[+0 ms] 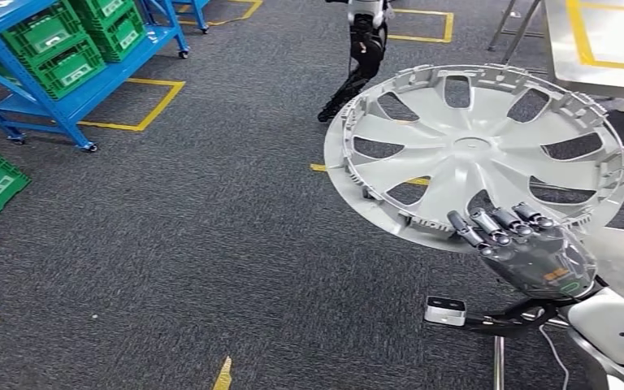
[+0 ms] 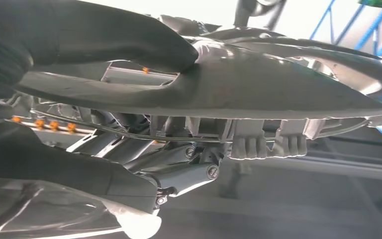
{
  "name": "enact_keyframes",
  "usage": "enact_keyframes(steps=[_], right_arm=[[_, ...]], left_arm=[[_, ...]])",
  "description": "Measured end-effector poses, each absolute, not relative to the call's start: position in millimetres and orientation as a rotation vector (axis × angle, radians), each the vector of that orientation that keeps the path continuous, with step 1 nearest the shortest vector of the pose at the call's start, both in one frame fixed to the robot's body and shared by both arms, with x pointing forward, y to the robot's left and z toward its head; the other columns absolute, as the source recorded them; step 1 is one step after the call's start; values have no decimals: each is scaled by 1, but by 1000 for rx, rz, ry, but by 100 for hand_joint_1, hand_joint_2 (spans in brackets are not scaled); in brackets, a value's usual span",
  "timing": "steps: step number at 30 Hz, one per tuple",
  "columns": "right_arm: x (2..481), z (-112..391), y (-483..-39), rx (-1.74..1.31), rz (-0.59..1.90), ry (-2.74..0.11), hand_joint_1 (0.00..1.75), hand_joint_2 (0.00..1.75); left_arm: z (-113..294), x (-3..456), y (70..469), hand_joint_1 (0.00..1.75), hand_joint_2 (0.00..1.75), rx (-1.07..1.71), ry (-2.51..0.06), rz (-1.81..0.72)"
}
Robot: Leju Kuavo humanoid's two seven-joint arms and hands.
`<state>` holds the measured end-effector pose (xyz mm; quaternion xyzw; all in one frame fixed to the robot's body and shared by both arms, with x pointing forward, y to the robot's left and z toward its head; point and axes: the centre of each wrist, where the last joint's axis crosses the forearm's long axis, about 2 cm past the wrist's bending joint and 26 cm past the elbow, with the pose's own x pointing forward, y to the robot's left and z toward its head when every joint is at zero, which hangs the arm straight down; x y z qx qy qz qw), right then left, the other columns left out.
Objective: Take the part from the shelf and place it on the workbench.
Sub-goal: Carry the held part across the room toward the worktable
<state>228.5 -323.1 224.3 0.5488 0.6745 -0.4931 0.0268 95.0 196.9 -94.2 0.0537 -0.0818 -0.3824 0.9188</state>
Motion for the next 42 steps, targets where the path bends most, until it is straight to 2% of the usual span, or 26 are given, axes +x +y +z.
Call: enact_keyframes(steps=[18,42], right_arm=[[227,224,-321,1715,-1575,2083,175,175],[228,222,-316,1700,-1600,2100,175,175]], left_arm=[[-92,96,185,0,175,108,-177,-790],[-93,99,193,0,175,52,-180,-813]])
